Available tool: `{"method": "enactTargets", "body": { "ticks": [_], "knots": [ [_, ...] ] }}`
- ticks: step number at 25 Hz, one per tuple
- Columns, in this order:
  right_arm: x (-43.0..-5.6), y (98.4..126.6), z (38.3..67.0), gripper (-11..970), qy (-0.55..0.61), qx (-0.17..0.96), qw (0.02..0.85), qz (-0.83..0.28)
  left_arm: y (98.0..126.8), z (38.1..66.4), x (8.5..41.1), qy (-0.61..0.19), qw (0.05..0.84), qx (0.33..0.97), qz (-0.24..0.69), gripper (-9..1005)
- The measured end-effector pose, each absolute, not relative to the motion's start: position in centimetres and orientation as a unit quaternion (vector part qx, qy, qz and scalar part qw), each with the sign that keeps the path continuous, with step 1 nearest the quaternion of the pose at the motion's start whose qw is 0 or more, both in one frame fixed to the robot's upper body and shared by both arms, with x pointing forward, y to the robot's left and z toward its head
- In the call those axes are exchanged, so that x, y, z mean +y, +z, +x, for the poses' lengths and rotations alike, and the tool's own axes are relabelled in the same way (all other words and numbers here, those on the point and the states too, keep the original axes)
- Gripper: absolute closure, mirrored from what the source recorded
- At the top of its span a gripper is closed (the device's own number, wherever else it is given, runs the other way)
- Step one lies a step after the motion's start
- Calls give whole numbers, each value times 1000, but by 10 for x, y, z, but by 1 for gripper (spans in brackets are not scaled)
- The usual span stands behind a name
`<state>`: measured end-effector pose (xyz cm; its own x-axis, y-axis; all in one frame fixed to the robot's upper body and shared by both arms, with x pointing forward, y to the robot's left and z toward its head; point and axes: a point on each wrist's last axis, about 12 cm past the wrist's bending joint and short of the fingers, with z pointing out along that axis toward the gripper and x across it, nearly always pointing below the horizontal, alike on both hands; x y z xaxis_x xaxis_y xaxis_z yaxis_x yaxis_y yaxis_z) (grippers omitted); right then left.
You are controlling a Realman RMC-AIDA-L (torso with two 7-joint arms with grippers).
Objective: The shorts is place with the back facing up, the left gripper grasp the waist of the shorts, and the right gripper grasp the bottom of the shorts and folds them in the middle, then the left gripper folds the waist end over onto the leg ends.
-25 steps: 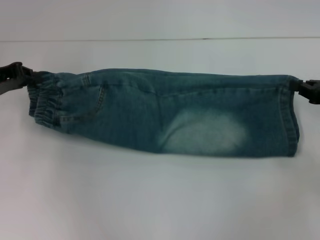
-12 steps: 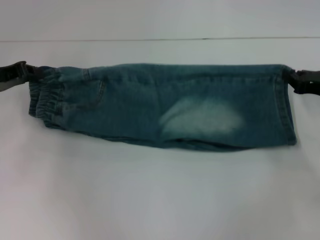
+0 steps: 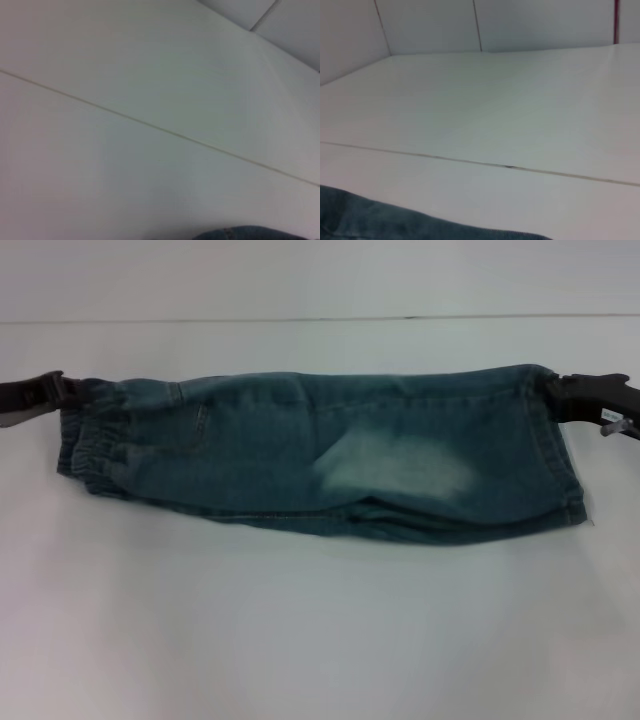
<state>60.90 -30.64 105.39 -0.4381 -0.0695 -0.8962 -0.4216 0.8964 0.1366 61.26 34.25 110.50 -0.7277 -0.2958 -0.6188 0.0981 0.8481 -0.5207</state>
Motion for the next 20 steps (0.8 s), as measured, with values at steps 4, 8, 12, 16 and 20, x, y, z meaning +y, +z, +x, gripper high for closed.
{"method": "enactTargets", "body": {
  "ticks": [4,8,12,16,20],
  "knots": [
    [-301,1052,612,891,167,834,505,-148,1102,615,334,-260,362,894,-38,906],
    [-301,1050,613,872,159,838,502,-141,1103,618,328,-245,375,894,-27,899],
    [-303,1049,611,780,157,840,500,-139,1104,620,331,-231,395,889,-26,859],
    [-306,1047,607,614,161,841,500,-134,1106,621,335,-226,410,883,-25,720],
    [-311,1050,598,436,199,828,507,-132,1109,618,343,-227,406,885,-20,440]
  ]
}}
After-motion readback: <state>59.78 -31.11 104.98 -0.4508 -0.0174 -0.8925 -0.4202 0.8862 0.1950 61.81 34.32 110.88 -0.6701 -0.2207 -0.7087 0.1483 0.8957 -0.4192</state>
